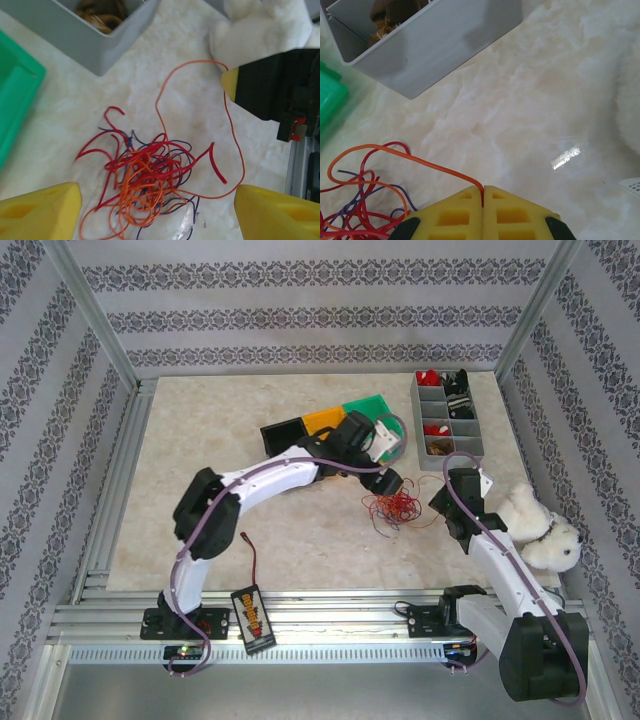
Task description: Untangle the cables
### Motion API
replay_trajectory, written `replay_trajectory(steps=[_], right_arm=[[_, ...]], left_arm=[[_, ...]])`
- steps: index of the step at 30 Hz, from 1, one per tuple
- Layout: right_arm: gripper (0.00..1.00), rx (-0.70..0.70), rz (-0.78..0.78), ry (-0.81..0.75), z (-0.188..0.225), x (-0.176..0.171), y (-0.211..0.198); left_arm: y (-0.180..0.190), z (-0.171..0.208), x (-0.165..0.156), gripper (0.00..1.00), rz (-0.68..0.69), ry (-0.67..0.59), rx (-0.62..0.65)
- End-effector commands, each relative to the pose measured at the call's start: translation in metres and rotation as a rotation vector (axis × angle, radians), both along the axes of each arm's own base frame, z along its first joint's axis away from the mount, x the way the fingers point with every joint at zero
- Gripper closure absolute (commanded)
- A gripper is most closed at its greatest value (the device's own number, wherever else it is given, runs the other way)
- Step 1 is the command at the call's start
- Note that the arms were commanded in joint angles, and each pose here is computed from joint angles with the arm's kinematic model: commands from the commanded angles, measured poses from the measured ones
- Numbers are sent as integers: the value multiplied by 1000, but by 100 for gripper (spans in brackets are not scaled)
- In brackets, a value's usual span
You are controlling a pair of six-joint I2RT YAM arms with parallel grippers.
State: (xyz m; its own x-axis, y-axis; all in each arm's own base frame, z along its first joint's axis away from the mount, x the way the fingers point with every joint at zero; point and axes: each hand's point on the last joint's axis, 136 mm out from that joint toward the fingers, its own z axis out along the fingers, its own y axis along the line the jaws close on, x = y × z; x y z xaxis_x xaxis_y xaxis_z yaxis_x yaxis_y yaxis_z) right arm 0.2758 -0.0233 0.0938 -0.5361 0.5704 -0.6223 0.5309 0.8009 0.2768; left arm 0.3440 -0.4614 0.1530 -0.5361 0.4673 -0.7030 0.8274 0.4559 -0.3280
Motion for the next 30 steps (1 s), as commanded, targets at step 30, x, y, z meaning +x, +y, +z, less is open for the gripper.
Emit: replay_trajectory(steps=[30], right_arm=[[100,-63,-9,-56,38,8,-14]], left_arm=[[58,-169,16,37,222,78,504]])
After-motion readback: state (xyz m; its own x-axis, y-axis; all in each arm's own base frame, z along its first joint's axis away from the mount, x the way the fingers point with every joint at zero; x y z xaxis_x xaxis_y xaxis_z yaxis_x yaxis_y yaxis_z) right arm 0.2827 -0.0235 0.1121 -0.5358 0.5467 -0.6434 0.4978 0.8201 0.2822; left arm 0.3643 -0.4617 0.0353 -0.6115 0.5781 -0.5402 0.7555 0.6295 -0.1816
